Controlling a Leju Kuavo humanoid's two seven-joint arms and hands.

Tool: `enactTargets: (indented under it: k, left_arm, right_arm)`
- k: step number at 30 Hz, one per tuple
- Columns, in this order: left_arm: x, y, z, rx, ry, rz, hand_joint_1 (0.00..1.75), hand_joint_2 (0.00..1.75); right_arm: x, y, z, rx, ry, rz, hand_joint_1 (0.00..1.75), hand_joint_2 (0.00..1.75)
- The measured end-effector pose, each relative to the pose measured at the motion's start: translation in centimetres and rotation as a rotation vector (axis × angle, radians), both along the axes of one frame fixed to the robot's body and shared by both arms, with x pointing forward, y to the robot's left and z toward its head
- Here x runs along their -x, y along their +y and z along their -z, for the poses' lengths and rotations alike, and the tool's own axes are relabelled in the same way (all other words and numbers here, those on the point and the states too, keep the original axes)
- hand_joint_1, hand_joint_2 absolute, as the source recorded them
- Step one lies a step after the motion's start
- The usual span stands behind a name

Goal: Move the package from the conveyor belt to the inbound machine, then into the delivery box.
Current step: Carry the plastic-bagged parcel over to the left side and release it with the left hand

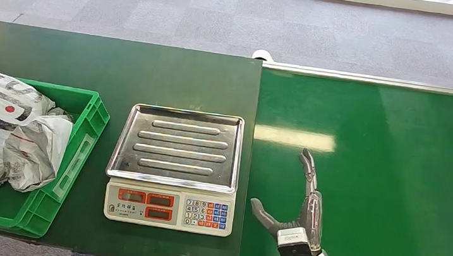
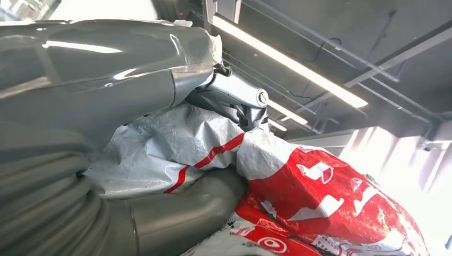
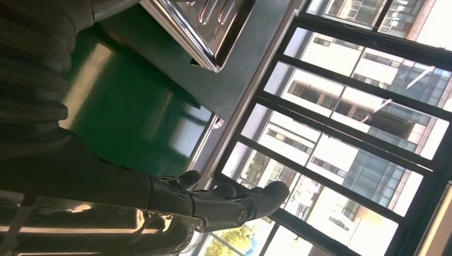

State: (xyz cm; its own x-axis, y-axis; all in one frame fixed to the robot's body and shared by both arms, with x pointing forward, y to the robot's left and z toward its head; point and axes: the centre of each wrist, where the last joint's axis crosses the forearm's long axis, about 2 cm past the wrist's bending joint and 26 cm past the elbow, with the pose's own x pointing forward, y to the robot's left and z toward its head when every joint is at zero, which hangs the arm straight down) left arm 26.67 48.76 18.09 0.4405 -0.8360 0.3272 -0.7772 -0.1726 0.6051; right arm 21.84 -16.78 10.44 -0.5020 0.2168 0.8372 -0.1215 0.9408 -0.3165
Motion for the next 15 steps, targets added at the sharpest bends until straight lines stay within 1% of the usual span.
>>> enactTargets:
  k: [5,7,8,9,11,12,13,15]
  left_arm:
    - [-0.1,1.3,0.3,0.001,0.029,-0.018,1.75,1.75]
    - [-0.2,1.5,0.4,0.001,0.038,-0.022,1.73,1.75]
    - [-0.2,1.6,0.4,0.003,0.045,-0.027,1.69,1.75]
    - [-0.2,1.7,0.5,0.006,0.054,-0.035,1.46,1.75]
    - [-0.3,2.0,0.7,0.012,0.072,-0.054,0.6,1.75]
    - [-0.3,2.1,0.8,0.014,0.078,-0.06,0.2,1.75]
    - [-0.3,2.2,0.8,0.016,0.082,-0.064,0.0,1.75]
    - [-0.5,2.5,0.8,0.026,0.079,-0.066,0.0,1.75]
  right_arm:
    - [0.0,0.1,0.0,0.002,0.003,-0.003,0.0,1.75]
    - [0.1,0.0,0.0,0.003,0.004,-0.004,0.0,1.75]
    - [0.1,0.0,0.0,0.003,0.004,-0.004,0.0,1.75]
    - [0.1,0.0,0.0,0.003,0.005,-0.004,0.0,1.75]
    - [0.1,0.0,0.0,0.004,0.007,-0.004,0.0,1.75]
    - [0.1,0.0,0.1,0.004,0.009,-0.004,0.0,1.75]
    - [0.1,0.0,0.1,0.005,0.01,-0.003,0.0,1.75]
    - [0.1,0.1,0.1,0.005,0.011,-0.002,0.0,1.75]
